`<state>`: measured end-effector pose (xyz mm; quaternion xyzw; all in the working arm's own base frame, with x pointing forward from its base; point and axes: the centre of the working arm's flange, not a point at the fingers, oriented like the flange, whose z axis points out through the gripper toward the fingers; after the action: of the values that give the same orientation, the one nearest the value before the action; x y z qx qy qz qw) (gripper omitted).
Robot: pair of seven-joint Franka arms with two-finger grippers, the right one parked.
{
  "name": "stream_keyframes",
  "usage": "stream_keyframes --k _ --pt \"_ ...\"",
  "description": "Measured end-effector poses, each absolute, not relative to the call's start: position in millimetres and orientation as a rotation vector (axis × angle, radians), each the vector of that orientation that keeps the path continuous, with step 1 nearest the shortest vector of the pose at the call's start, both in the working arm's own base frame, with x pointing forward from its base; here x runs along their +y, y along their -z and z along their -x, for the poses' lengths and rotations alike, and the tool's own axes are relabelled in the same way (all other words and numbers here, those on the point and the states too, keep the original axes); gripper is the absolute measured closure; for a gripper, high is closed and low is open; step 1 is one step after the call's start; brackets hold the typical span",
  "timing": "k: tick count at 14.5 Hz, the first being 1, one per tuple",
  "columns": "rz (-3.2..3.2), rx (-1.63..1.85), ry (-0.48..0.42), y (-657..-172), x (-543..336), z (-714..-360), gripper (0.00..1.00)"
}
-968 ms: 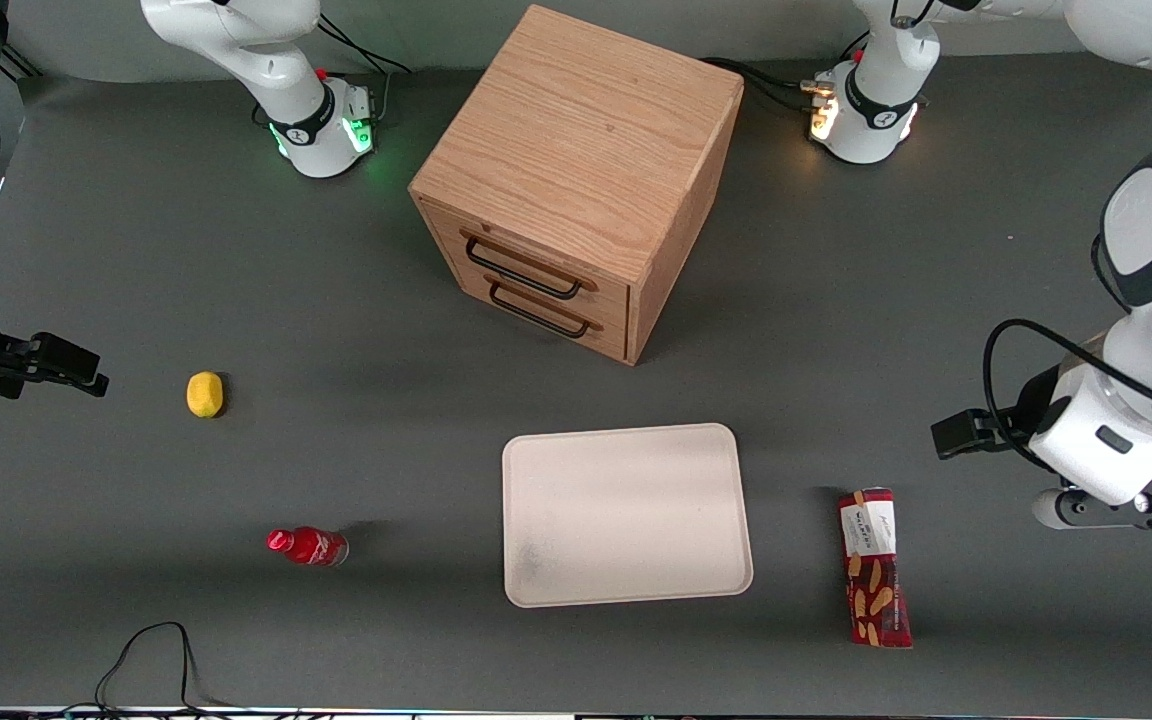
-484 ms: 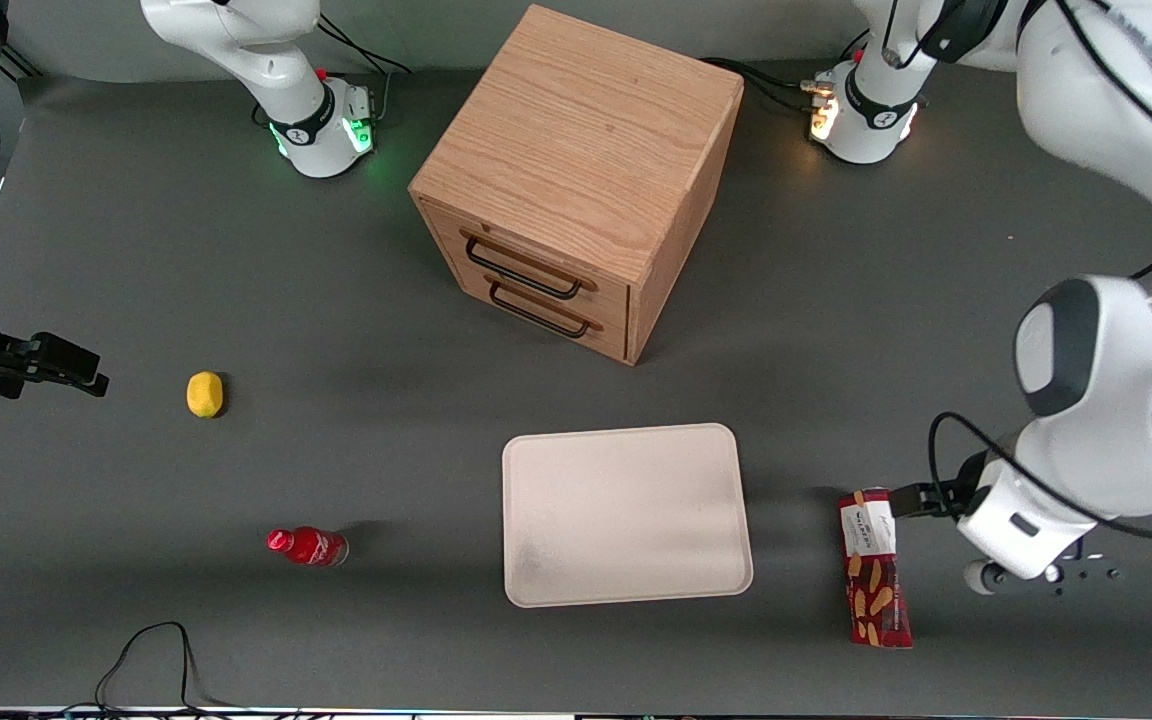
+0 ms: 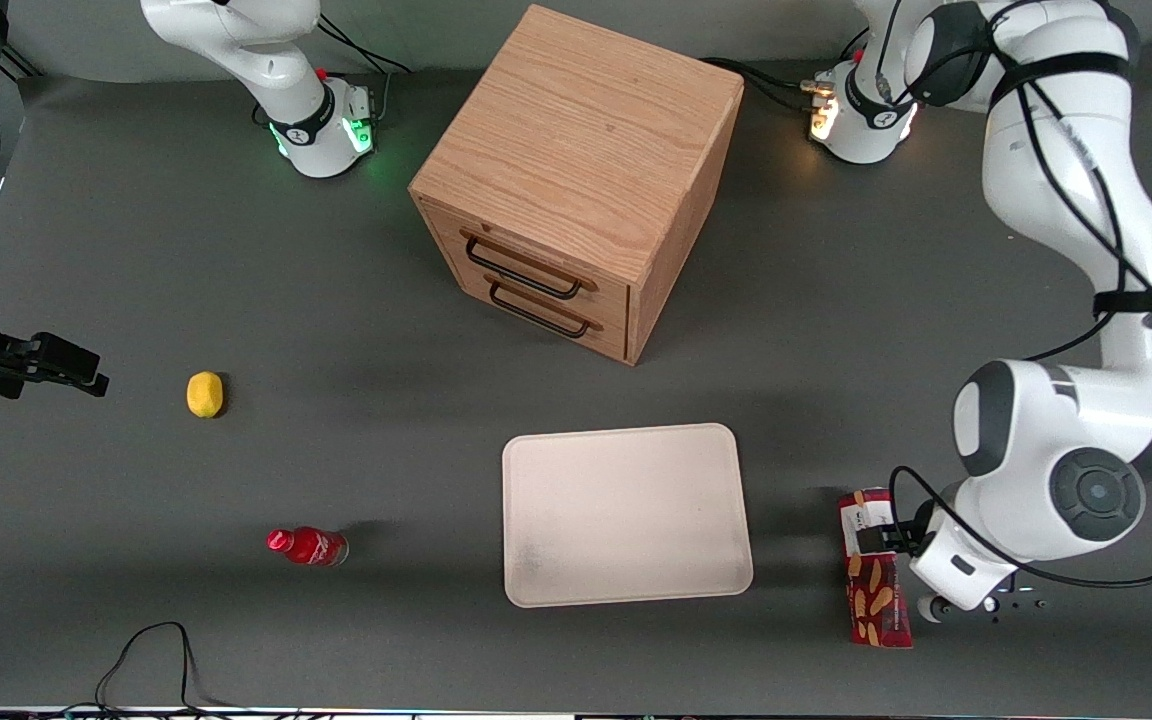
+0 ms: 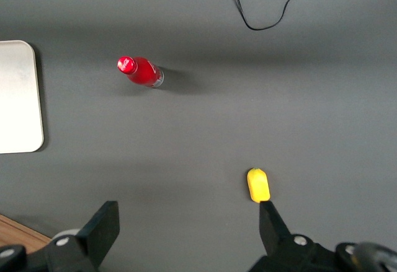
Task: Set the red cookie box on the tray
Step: 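Move the open left gripper down over the red shortbread box, then close the left gripper on the shortbread box's end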
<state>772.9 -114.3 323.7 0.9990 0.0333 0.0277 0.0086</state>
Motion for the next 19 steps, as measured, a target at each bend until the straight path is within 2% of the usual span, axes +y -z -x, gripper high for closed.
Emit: stream_keyframes --k 6,9,11,12,15,19 --pt "-3.128 0.102 -0.061 -268 -112 -775 0.00" --pt "-3.124 0.111 -0.091 -249 -107 -776 0.00" --pt "-3.124 0.113 -0.095 -243 -106 -776 0.04" --pt "-3.124 0.113 -0.095 -244 -106 -776 0.13" --pt "-3.123 0.114 -0.095 -244 -106 -776 0.48" --pt "-3.122 0.114 -0.097 -245 -107 -776 0.88"
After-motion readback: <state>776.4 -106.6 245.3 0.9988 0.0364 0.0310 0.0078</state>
